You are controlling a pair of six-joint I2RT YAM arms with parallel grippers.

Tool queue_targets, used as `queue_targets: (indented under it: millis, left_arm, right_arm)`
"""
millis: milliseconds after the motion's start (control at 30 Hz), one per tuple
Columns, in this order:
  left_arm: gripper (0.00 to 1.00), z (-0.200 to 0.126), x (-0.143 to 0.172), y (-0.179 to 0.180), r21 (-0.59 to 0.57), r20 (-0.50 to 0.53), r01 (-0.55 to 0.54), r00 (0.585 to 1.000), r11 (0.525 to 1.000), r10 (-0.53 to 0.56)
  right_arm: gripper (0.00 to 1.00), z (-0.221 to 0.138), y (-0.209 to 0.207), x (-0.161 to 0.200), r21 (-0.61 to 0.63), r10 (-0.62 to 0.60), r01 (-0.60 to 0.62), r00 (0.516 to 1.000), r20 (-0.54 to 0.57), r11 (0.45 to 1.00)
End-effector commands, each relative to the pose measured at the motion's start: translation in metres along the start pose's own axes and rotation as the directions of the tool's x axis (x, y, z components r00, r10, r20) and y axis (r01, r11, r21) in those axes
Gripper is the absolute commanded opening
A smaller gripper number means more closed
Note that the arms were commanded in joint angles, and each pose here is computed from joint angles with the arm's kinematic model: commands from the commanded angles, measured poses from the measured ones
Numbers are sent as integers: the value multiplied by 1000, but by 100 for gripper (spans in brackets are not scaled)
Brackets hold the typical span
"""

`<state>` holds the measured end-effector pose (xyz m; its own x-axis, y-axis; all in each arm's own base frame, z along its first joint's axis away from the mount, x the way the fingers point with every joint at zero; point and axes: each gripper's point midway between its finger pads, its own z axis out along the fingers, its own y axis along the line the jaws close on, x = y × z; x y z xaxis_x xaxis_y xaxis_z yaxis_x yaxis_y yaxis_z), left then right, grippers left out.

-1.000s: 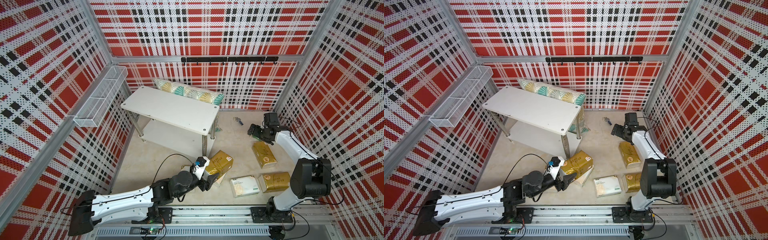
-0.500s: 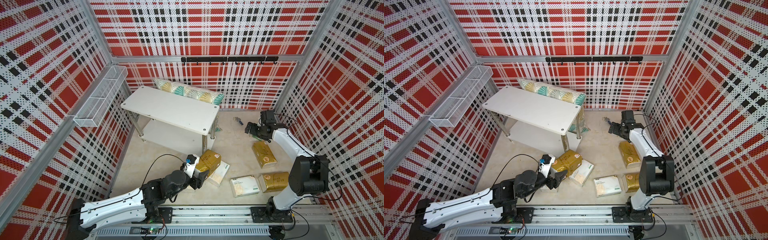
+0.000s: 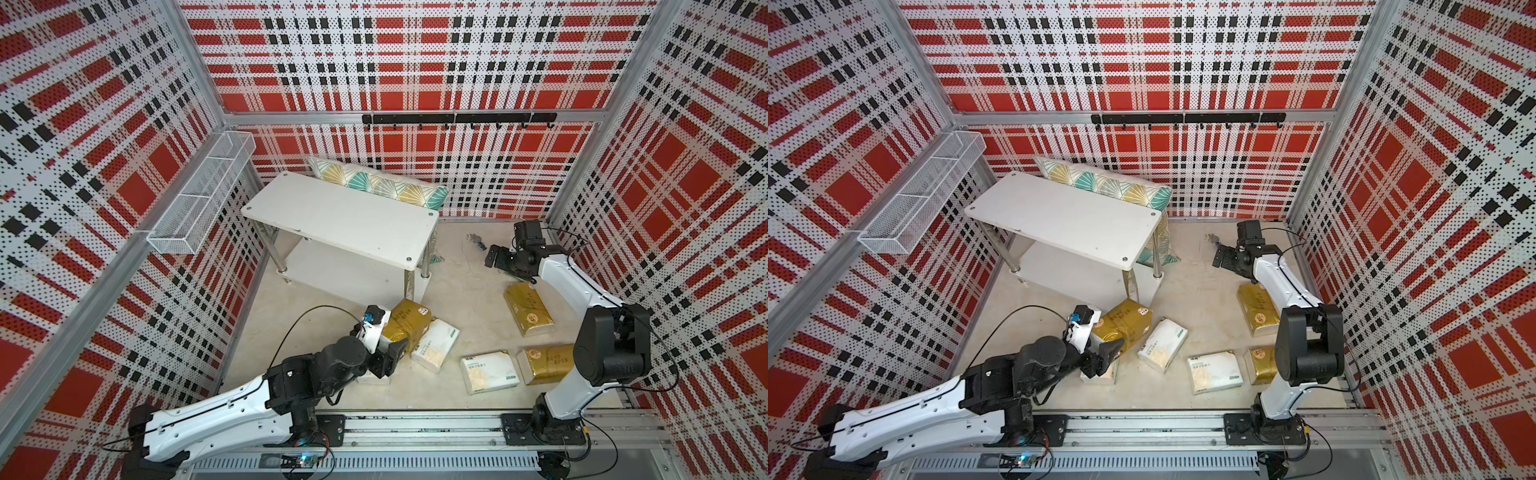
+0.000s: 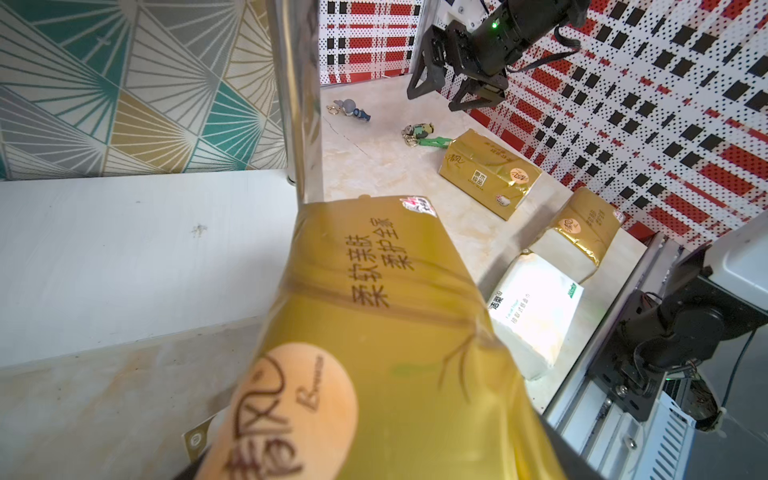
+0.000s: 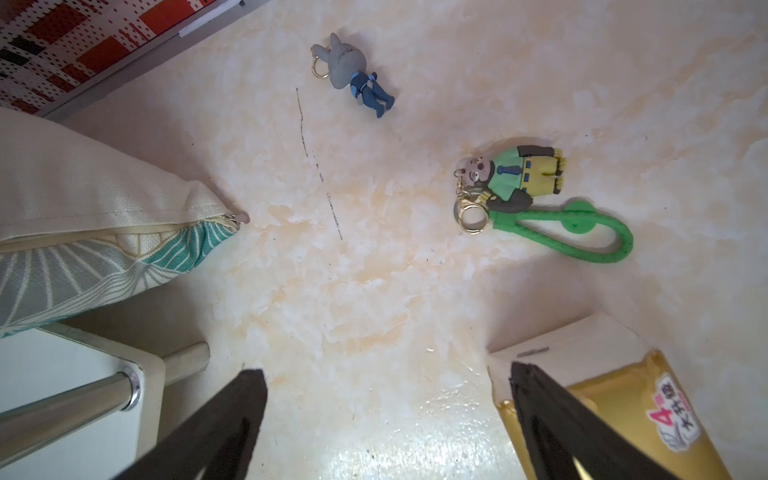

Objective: Place the tissue boxes on the shelf by color
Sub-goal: Place a box of tissues on the shelf.

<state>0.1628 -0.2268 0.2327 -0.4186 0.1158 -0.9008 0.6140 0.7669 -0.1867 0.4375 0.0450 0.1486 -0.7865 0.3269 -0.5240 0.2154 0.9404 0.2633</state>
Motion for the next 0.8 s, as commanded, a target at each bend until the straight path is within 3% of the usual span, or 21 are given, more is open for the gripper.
queue_targets:
  millis: [0, 367, 767]
  left_arm:
    - [74, -15, -25, 8, -21, 79, 63, 995, 998, -61]
    - [73, -25, -32, 41, -159, 138, 143, 983, 977, -122]
    - [72, -26, -36, 97, -341, 203, 228, 965, 912, -166]
  right_arm:
    - [100, -1, 5, -8, -3, -8, 8, 1000, 17, 1000]
    - [100, 0, 8, -8, -10, -12, 12, 1000, 14, 1000]
    - [100, 4, 12, -3, -22, -23, 23, 1000, 4, 999]
